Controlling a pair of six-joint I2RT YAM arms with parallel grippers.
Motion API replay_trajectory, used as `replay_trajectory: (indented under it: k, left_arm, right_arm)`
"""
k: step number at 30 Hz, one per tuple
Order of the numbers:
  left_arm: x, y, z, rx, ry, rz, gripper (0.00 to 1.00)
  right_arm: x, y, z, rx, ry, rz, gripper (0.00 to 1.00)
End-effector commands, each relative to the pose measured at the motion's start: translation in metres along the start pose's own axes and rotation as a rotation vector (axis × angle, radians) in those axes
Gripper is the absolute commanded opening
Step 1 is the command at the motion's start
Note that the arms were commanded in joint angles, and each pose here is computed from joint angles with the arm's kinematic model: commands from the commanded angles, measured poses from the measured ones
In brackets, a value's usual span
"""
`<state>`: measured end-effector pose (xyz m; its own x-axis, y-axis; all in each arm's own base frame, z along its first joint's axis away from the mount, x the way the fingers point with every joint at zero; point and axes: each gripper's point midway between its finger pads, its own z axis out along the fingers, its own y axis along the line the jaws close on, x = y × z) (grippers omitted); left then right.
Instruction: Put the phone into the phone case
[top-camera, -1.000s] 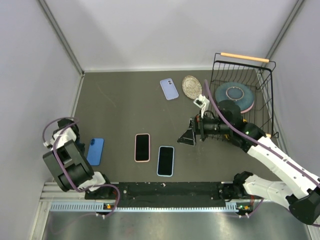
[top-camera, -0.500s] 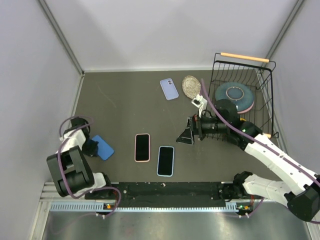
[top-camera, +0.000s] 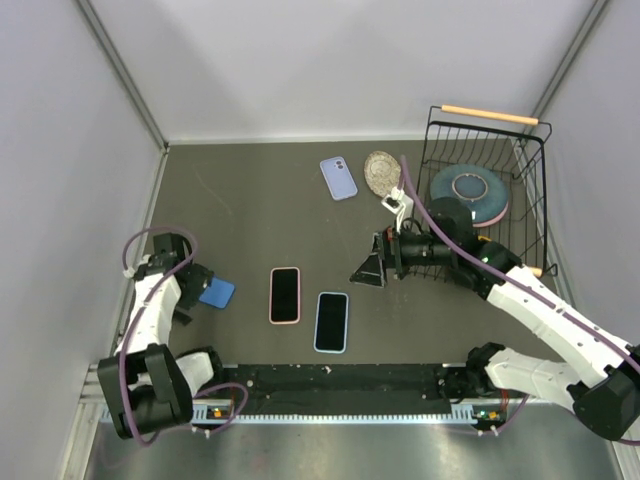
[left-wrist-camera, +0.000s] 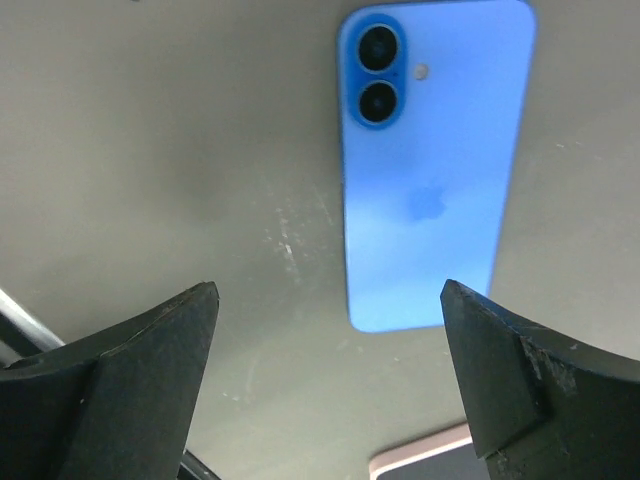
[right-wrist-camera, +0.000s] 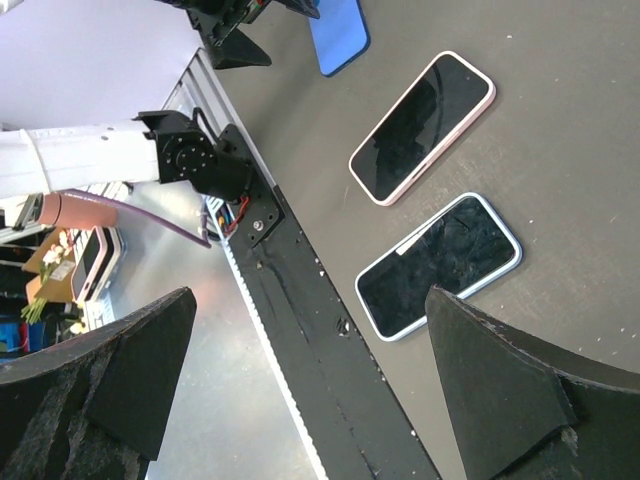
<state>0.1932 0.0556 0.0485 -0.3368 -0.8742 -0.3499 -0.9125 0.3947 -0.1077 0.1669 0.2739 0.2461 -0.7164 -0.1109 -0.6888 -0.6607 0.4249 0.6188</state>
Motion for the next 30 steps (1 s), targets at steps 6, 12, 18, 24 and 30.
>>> replay_trajectory:
  k: [6,12,18,24,30]
  left_arm:
    - [-0.004,-0.034,-0.01,0.087,0.039,-0.249,0.96]
    - [-0.025,-0.047,-0.006,0.033,0.013,-0.266,0.99]
    - [-0.025,-0.049,0.006,-0.047,0.047,-0.244,0.96]
    - [-0.016,-0.045,0.021,-0.125,0.1,-0.251,0.92]
    - [-0.007,-0.053,0.037,-0.125,0.148,-0.232,0.92]
  right_arm:
    - [-0.004,0.005,-0.001,-0.024,-0.041,-0.04,0.99]
    - [0.0,0.002,-0.002,-0.013,-0.037,-0.047,0.99]
    - [0.002,-0.002,0.0,-0.003,-0.025,-0.057,0.99]
    - [0.002,-0.004,0.002,-0.002,-0.018,-0.056,0.99]
    - [0.002,-0.006,0.005,0.005,-0.014,-0.056,0.99]
